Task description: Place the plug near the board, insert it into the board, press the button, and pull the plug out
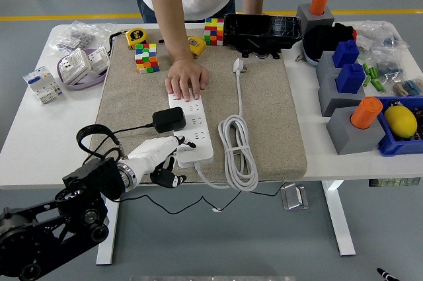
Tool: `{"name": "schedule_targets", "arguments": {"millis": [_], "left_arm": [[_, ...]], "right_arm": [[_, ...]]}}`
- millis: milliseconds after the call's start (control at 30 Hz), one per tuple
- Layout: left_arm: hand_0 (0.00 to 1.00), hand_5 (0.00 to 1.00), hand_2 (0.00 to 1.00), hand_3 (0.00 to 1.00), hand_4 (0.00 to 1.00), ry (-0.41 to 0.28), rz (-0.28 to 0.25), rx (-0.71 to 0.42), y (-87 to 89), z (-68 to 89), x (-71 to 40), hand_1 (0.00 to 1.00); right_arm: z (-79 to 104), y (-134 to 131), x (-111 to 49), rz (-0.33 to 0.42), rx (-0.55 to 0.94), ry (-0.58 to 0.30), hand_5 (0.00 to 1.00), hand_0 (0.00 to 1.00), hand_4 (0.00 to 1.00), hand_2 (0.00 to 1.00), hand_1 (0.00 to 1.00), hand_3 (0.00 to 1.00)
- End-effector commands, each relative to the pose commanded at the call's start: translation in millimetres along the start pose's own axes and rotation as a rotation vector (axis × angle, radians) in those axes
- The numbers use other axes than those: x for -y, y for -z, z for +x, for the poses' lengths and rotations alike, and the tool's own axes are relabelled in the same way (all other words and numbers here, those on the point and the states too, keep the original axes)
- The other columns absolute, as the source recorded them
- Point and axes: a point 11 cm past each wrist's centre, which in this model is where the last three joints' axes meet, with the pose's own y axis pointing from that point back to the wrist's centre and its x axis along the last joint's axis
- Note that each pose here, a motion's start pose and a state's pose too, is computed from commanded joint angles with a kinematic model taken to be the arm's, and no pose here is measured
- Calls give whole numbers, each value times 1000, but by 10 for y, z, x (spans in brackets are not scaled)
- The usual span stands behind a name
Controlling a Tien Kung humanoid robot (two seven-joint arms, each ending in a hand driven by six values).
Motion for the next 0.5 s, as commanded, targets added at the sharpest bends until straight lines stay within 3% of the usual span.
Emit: {"name": "schedule_targets", "arguments": {"millis": [500], "left_arm": [[71,2,161,806,778,27,38,-3,94,-65,36,72]], "right_arm": [[-3,4,-1,1,-3,2,492,608,951,653,640,553]]}}
